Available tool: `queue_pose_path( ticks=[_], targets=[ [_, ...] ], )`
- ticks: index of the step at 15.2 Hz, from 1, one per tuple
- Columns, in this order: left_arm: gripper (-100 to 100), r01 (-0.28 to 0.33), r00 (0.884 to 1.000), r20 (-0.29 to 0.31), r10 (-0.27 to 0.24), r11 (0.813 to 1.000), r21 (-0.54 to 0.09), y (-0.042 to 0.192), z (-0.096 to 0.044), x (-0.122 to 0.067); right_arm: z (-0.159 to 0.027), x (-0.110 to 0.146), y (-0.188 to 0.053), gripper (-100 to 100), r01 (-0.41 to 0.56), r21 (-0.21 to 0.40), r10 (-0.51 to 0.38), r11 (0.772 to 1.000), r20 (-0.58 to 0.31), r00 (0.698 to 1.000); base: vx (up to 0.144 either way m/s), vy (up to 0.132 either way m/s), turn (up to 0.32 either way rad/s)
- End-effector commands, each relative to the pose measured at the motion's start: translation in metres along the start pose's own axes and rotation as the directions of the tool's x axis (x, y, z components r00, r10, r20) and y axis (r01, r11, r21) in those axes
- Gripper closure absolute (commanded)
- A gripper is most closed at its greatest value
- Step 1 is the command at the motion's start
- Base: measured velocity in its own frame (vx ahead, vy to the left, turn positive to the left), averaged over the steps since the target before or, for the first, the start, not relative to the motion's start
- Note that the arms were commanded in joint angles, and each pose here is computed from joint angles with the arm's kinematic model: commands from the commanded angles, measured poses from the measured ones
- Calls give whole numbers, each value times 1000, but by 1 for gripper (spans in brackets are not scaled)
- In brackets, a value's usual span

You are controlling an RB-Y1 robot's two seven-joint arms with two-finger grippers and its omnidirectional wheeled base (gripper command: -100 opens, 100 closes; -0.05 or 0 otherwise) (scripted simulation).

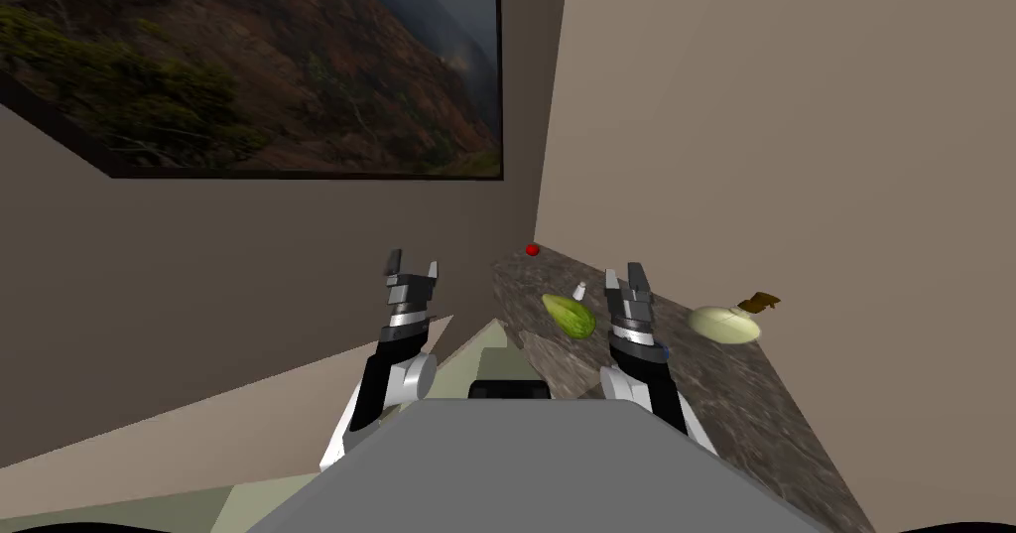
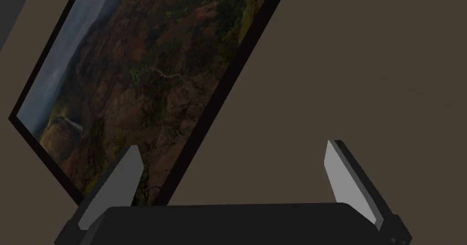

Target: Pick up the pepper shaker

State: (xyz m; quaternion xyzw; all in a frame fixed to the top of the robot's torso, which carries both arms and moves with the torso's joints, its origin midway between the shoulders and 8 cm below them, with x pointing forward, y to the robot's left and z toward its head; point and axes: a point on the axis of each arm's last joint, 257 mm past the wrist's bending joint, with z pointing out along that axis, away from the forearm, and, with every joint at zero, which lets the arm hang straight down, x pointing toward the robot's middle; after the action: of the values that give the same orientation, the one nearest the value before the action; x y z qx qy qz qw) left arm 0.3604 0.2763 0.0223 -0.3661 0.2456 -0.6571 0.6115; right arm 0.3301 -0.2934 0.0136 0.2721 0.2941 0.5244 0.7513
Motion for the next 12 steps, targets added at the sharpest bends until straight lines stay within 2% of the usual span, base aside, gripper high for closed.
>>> queue_pose_path(
  ticks=[1, 6, 7, 9, 10, 11, 12],
  targets=[
    [0, 0, 1000, 0, 0, 1000, 0, 0, 0, 0, 1, 4, -6, -100, -27, 6, 27, 1000, -30, 999, -13, -9, 50],
    [0, 0, 1000, 0, 0, 1000, 0, 0, 0, 0, 3, 9, -39, -100, -169, 58, 174, 984, -78, 982, -44, -49, 106],
    [0, 0, 1000, 0, 0, 1000, 0, 0, 0, 0, 3, 9, -39, -100, -169, 58, 174, 984, -78, 982, -56, -59, 106],
    [0, 0, 1000, 0, 0, 1000, 0, 0, 0, 0, 4, 10, -58, -100, -249, 95, 257, 964, -81, 963, -52, -62, 114],
    [0, 0, 1000, 0, 0, 1000, 0, 0, 0, 0, 4, 10, -59, -100, -252, 96, 259, 963, -80, 962, -45, -58, 96],
    [0, 0, 1000, 0, 0, 1000, 0, 0, 0, 0, 5, 9, -70, -100, -296, 117, 306, 948, -76, 949, -51, -57, 99],
    [0, 0, 1000, 0, 0, 1000, 0, 0, 0, 0, 5, 9, -70, -100, -296, 117, 306, 948, -76, 949, -53, -49, 90]
  ],
)
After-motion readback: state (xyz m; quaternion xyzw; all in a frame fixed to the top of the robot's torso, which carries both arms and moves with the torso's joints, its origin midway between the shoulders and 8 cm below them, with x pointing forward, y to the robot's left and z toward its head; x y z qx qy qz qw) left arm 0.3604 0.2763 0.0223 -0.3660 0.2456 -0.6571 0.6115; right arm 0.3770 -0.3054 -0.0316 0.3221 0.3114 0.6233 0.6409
